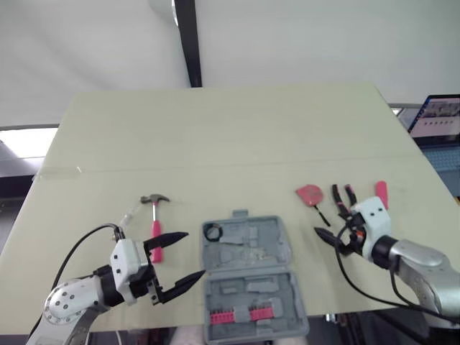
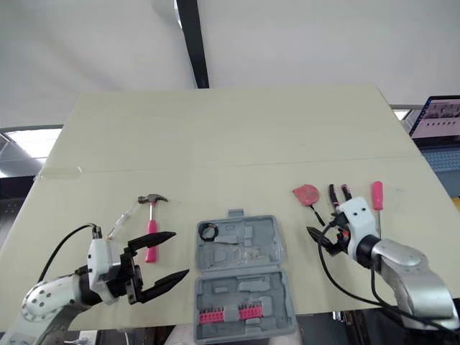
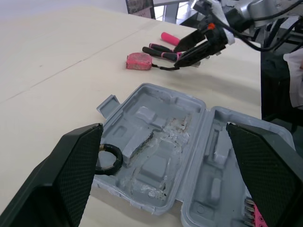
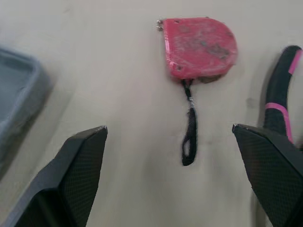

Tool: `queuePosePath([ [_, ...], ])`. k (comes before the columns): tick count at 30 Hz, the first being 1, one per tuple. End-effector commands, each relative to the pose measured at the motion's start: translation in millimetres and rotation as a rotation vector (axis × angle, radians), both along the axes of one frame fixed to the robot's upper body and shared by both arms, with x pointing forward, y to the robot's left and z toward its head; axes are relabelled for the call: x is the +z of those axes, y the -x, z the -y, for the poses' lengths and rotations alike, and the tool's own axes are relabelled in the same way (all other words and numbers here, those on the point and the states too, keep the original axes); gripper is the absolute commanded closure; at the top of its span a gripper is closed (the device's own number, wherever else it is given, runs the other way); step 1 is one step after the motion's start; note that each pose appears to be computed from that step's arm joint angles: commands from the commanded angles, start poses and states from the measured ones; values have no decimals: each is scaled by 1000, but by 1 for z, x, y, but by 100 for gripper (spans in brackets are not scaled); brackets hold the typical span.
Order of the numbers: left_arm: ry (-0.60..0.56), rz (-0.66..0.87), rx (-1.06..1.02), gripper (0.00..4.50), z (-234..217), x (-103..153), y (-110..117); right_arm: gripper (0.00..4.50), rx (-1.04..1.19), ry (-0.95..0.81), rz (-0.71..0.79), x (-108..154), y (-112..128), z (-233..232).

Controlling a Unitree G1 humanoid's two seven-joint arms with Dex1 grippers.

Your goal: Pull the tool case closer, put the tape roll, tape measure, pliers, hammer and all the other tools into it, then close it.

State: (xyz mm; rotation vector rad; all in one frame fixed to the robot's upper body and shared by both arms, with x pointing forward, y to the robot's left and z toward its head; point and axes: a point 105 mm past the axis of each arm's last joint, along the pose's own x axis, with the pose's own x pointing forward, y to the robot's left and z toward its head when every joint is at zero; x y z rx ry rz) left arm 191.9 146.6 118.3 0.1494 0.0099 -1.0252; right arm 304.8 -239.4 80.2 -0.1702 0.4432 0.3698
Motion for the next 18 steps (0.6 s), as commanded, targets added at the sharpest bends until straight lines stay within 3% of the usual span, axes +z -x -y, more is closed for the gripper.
queuePosePath([
  [1,-7,37,-9,3,6,8,3,0,-49,35,1,-3,-12,8],
  [7,-29,33,4,3,3,2,5,0,-68,26,-11,-6,-33,4],
  [18,-32,41,24,3,4,1,4,0,-63,10,-45,-12,-43,-3],
])
